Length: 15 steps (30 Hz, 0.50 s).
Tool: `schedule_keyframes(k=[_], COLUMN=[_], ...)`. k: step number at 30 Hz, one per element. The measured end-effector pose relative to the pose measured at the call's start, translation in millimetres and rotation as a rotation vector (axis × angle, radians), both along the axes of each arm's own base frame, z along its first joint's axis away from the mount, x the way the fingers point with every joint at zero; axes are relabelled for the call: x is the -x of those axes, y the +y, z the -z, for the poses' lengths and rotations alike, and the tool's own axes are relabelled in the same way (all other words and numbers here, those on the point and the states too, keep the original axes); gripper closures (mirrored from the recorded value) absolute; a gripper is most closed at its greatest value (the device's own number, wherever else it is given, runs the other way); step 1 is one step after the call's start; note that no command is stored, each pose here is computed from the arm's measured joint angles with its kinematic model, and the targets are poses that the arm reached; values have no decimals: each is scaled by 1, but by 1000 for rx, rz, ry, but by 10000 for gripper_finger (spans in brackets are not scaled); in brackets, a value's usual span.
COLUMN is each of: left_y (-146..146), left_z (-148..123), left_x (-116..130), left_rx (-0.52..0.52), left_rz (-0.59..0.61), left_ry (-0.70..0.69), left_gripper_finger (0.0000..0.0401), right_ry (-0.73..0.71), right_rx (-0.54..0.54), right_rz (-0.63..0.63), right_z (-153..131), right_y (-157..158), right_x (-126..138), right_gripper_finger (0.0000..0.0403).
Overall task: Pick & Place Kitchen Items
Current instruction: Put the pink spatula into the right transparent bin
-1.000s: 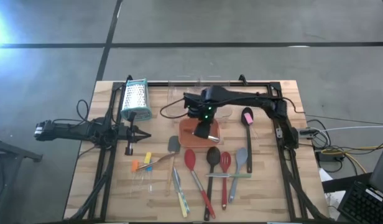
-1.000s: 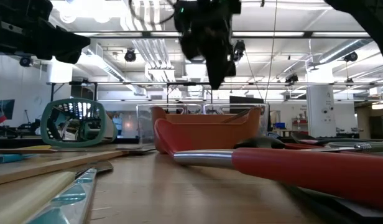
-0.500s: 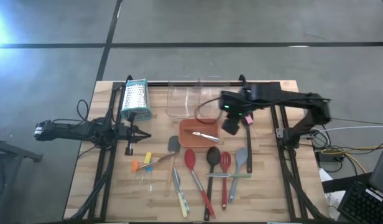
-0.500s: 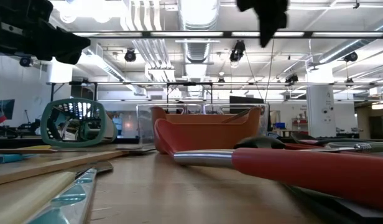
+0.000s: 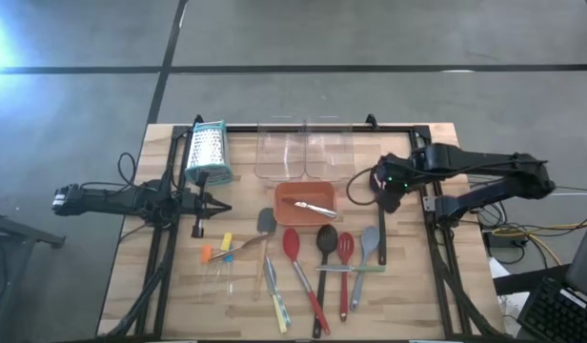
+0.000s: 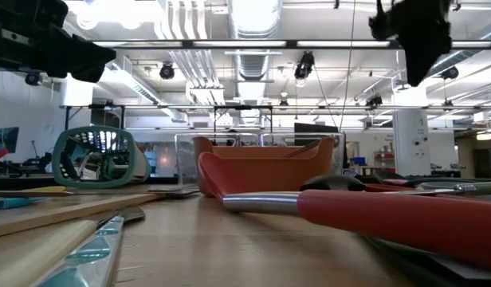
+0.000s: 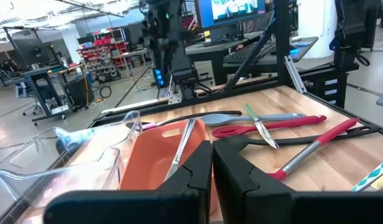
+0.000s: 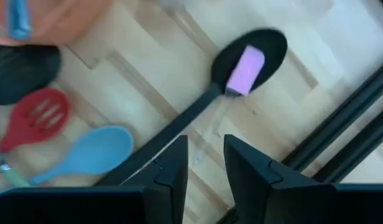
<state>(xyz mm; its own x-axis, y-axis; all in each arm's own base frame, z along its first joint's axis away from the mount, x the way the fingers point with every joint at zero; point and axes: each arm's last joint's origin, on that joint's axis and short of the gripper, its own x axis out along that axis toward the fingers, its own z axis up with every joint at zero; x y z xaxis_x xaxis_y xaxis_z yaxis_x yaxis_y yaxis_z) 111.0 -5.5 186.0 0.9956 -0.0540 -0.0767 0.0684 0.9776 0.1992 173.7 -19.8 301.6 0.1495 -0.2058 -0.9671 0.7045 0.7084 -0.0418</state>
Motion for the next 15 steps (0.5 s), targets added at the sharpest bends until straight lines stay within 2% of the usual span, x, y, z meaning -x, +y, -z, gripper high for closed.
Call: schedule_keyframes(k=[9, 15], left_y=[0, 0], left_z=[0, 0], left_x=[0, 0], left_rx=[0, 0], left_rz=[0, 0], left_ry=[0, 0], left_gripper_finger=[382, 382], right_ry=[84, 114], right_rx=[40, 35], right_rz=[29, 75], right_z=[56, 80], right_y=[-8, -20], right_x=[6, 12], right_gripper_finger=[280, 271])
